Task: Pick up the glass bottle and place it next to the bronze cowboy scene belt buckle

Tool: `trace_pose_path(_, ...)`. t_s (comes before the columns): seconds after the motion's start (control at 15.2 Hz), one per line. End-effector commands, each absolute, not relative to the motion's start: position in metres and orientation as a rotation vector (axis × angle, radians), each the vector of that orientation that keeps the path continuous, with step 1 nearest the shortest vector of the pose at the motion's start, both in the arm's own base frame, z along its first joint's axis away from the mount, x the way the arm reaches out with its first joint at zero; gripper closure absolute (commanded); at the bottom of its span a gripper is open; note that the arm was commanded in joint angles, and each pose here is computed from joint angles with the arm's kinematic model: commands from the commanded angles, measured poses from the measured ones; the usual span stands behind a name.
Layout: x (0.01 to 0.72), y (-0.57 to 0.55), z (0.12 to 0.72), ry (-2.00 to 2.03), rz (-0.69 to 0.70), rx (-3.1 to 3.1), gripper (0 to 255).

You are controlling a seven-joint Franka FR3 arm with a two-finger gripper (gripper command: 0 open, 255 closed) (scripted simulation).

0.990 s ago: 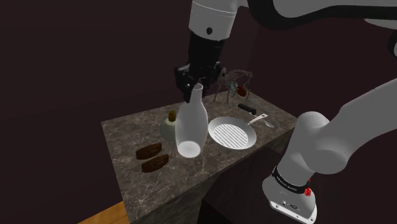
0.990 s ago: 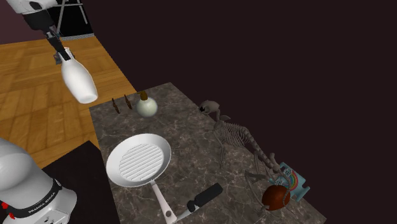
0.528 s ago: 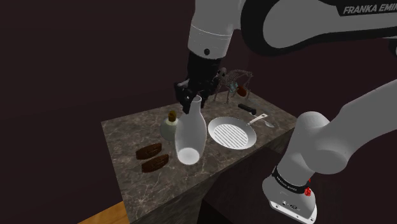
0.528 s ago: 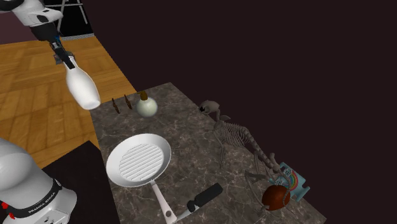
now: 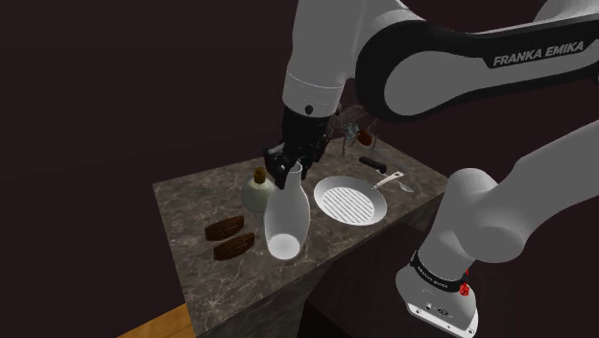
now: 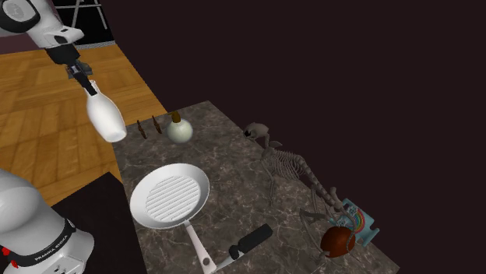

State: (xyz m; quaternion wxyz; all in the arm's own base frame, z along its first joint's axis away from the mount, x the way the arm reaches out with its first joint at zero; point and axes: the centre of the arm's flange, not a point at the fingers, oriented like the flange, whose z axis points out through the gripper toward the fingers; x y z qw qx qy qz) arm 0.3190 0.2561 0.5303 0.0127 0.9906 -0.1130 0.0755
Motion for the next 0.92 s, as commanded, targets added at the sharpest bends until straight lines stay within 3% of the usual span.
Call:
trace_pose_path(0.0,0.320,0.257,0.520,-0.352,0.237,3.088,255)
trace_pose_path(0.86,0.320,0.257,0.451,-0.352,0.237,3.088,255)
